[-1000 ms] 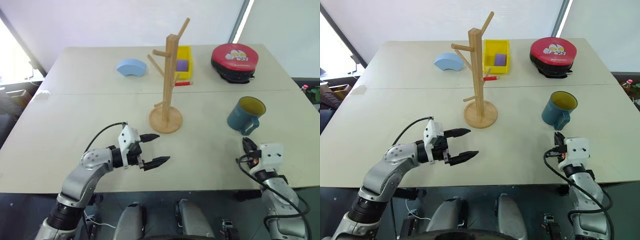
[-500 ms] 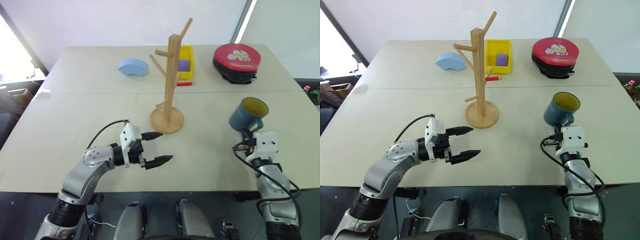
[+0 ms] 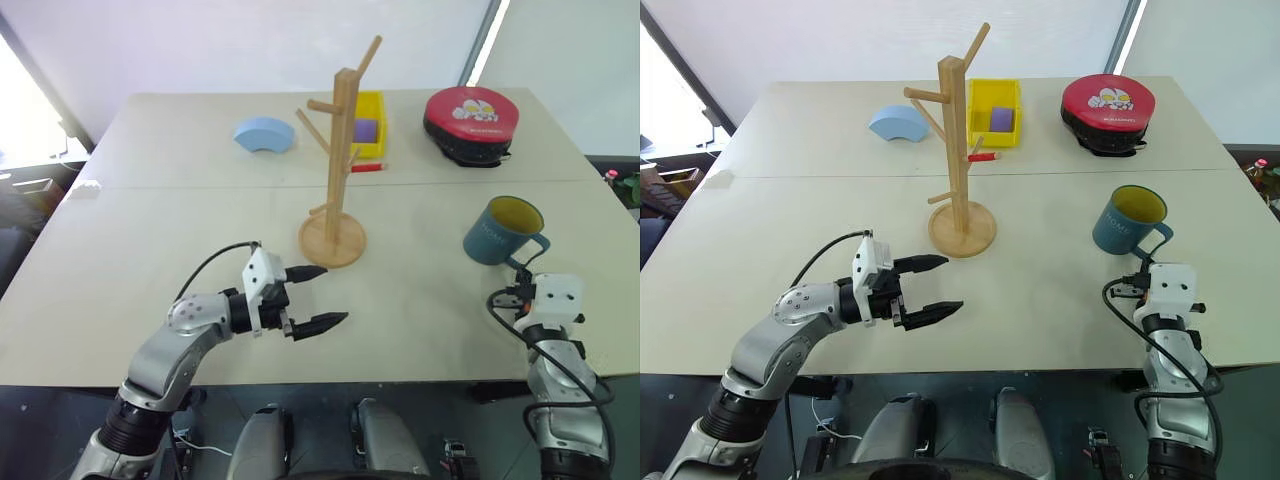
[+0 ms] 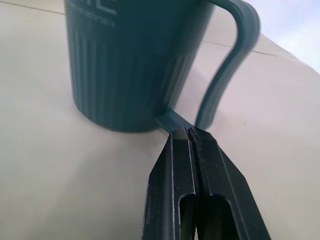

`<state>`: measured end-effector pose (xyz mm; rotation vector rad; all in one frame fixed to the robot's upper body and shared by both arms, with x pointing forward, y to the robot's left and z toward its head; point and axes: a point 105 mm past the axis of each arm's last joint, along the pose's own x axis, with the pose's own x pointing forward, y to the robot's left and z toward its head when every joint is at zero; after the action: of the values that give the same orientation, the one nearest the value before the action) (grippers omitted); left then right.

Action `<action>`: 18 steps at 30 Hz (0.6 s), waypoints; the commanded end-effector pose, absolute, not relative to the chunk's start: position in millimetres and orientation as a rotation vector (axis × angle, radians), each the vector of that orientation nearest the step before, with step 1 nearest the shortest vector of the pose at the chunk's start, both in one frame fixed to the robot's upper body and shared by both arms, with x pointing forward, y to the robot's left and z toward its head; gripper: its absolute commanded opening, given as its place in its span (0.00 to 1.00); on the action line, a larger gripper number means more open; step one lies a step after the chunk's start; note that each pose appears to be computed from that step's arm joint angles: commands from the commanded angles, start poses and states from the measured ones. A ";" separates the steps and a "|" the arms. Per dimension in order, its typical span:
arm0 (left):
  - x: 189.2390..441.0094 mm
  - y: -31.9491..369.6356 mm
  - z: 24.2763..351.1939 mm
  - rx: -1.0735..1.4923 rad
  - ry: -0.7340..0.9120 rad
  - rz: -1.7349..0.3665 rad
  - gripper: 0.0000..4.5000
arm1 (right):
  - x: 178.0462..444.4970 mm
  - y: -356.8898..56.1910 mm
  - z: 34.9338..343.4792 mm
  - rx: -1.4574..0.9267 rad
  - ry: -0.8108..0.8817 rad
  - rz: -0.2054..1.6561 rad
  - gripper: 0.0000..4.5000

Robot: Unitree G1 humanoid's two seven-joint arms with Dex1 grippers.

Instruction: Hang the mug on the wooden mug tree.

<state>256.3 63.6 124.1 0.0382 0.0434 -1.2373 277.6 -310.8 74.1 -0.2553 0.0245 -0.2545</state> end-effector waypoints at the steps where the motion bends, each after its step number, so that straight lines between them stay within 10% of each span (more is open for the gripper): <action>1: 253.6 61.3 133.1 0.059 -0.005 -1.248 1.00 | 274.9 -312.1 83.2 -0.247 -0.013 -0.249 0.13; 8: 254.2 61.3 134.4 0.058 -0.013 -1.250 1.00 | 277.1 -320.2 89.8 -0.270 -0.038 -0.306 0.89; 18: 253.5 59.6 139.3 0.050 -0.032 -1.255 1.00 | 281.7 -334.8 93.2 -0.247 -0.058 -0.371 0.89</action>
<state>256.5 62.7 125.2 0.0370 0.0369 -1.2390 283.9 -324.9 78.7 -0.2351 -0.0042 -0.3341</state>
